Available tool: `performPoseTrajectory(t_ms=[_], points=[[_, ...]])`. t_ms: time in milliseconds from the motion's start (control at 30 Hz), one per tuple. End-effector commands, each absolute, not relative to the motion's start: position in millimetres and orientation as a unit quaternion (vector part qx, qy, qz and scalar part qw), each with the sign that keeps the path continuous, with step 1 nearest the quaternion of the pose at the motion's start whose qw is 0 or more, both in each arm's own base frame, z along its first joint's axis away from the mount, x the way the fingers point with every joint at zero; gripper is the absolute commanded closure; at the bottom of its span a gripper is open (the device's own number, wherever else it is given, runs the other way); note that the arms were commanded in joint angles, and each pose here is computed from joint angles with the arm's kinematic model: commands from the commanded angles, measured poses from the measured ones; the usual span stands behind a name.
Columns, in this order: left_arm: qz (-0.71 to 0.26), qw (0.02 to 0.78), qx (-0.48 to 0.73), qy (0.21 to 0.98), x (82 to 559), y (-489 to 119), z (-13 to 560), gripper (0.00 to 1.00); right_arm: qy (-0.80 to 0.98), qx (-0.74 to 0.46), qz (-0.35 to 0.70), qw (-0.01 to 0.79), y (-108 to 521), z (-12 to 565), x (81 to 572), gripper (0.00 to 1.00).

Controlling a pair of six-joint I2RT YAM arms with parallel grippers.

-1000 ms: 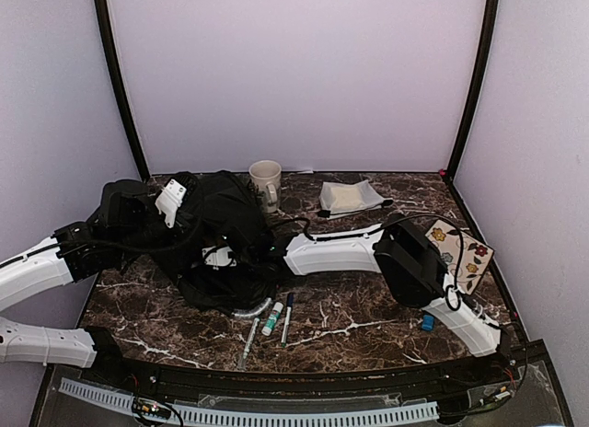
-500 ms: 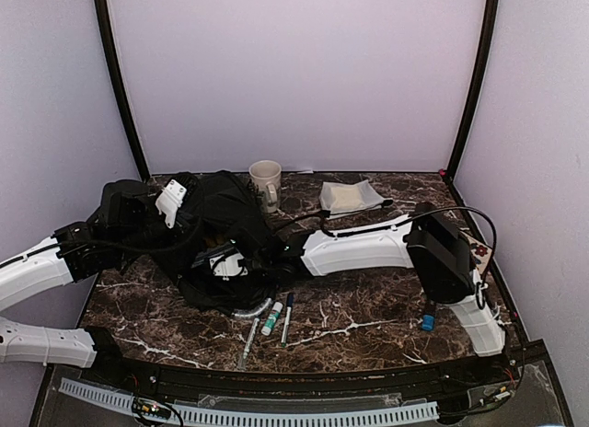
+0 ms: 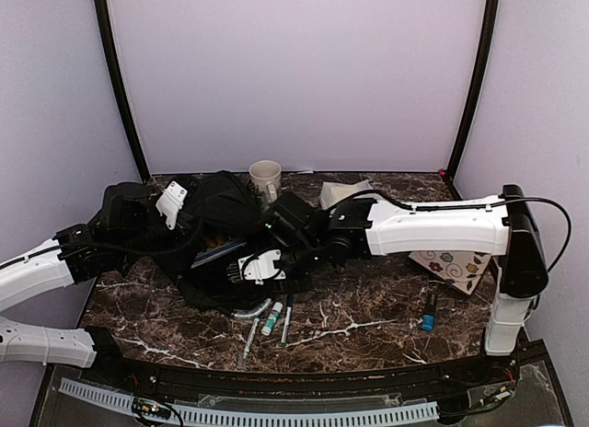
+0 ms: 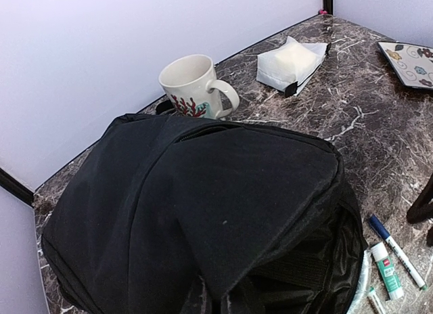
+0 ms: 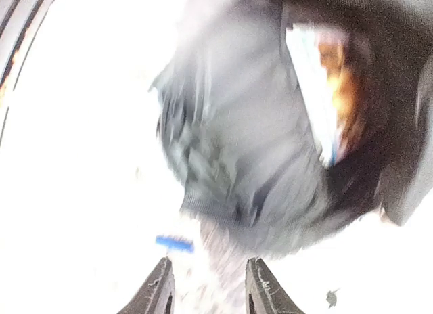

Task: Pack the student bag
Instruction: Adjust the book in the largest pocket of the bag, then pick up the pencil case from the center of the board.

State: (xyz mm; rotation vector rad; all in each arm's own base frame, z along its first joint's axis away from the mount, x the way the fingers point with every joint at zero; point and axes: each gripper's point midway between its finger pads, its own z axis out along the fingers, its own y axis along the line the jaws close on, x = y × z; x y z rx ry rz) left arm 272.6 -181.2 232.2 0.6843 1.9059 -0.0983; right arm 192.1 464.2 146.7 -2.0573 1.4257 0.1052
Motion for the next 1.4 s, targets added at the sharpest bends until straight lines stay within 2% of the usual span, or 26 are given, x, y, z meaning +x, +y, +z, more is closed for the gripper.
performPoseTrajectory(t_ms=[0,133,400,500,600,700,967,1367], points=[[-0.011,0.584,0.235,0.777,286.6,-167.0,266.1,1.00,0.621,-0.730,0.082,0.271,408.5,149.8,210.2,0.64],[-0.012,0.564,0.232,0.793,287.4,-168.0,255.0,1.00,0.693,-0.663,0.088,0.270,356.9,151.3,255.9,0.64],[-0.022,0.478,0.240,0.845,280.6,-173.6,187.2,1.00,0.803,-0.515,0.036,0.299,244.9,146.8,376.4,0.62],[-0.024,0.472,0.235,0.849,278.5,-172.0,180.6,1.00,0.813,-0.496,0.026,0.305,213.7,147.3,410.5,0.60],[-0.023,0.470,0.236,0.850,276.5,-170.4,174.9,1.00,0.812,-0.483,0.013,0.328,193.7,141.2,440.0,0.53],[-0.019,0.466,0.234,0.853,277.9,-169.7,171.9,1.00,0.823,-0.469,0.003,0.320,180.6,127.7,466.9,0.52],[-0.014,0.464,0.223,0.857,277.8,-165.8,171.3,1.00,0.840,-0.448,0.005,0.307,177.0,97.7,513.1,0.52],[-0.007,0.466,0.226,0.855,278.6,-163.7,170.2,1.00,0.846,-0.449,0.001,0.288,180.0,68.5,522.9,0.51]])
